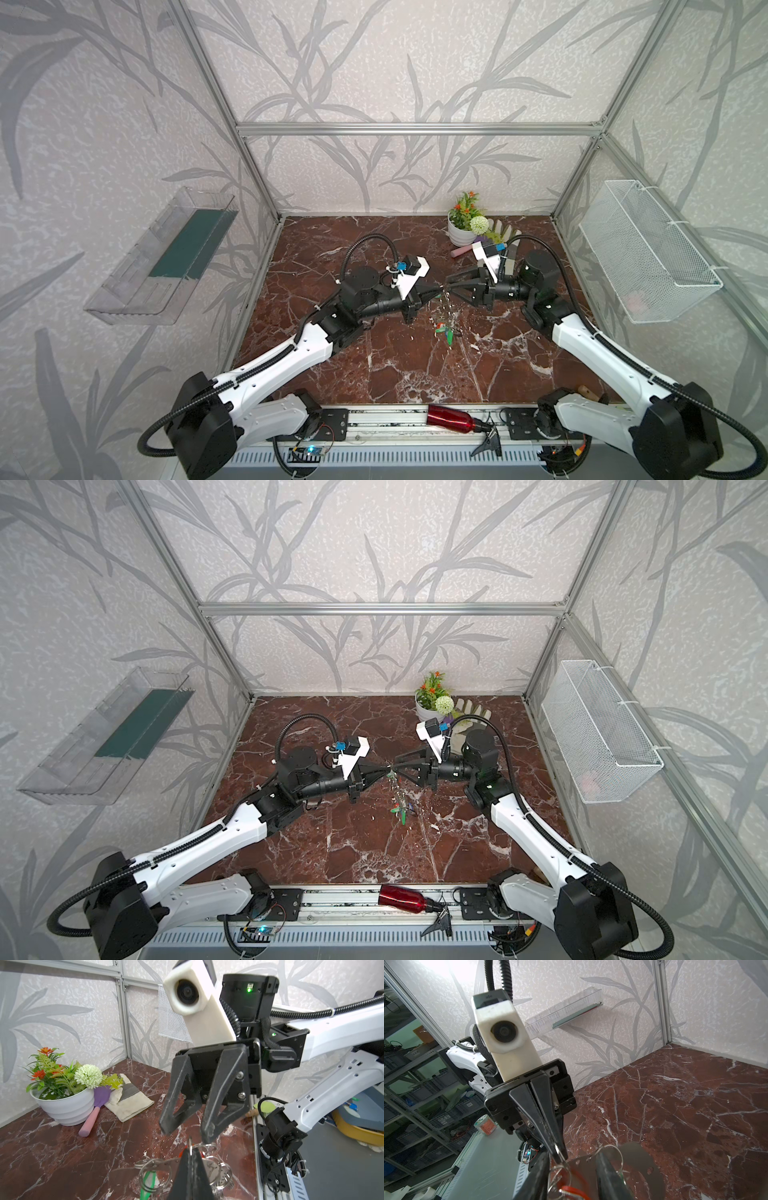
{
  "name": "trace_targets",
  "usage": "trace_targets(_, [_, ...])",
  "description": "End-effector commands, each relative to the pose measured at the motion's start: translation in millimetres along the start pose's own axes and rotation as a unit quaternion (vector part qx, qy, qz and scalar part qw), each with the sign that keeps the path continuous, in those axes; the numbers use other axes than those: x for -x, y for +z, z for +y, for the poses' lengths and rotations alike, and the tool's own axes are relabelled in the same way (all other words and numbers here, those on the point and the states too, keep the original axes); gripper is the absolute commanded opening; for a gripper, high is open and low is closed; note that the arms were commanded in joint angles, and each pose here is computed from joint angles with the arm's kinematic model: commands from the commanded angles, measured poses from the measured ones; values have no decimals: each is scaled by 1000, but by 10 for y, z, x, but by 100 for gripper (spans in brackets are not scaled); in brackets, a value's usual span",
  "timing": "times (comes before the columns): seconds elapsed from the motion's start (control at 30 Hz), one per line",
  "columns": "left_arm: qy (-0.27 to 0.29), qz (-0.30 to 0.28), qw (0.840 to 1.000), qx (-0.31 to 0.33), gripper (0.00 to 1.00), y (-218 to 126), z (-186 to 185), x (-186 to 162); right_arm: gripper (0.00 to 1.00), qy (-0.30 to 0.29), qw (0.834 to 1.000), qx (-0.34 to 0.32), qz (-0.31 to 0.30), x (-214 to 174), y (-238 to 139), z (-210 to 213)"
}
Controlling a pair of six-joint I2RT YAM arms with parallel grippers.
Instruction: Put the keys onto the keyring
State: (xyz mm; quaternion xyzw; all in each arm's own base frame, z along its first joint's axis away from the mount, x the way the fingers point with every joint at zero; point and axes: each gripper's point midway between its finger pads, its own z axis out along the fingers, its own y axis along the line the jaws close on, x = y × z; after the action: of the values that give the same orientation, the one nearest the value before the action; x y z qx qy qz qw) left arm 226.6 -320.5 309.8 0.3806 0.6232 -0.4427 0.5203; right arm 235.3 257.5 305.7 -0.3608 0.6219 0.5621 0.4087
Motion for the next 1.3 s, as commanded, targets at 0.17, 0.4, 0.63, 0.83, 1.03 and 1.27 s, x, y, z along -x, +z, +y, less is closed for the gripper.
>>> trace_targets(0.17, [-7,-142,990,8,0,-86,-7,579,29,-11,1000,26,-10,94,16,59])
trace_targets(0.4, [-23,-164,986,-10,0,-5,-29,590,15,-8,999,37,-15,129,37,60])
trace_targets(0.63, [-30,-181,983,-14,0,46,-34,626,11,4,999,48,-10,82,84,37])
trace_targets(0.83, [-41,-180,982,-27,0,118,-50,579,20,6,999,51,-8,80,109,27])
trace_targets(1.03, [-48,-192,980,17,0,66,96,522,23,21,999,38,-14,91,64,-63])
trace_targets(1.27, [-47,-191,980,18,0,25,89,531,24,41,998,41,-39,115,-66,-73])
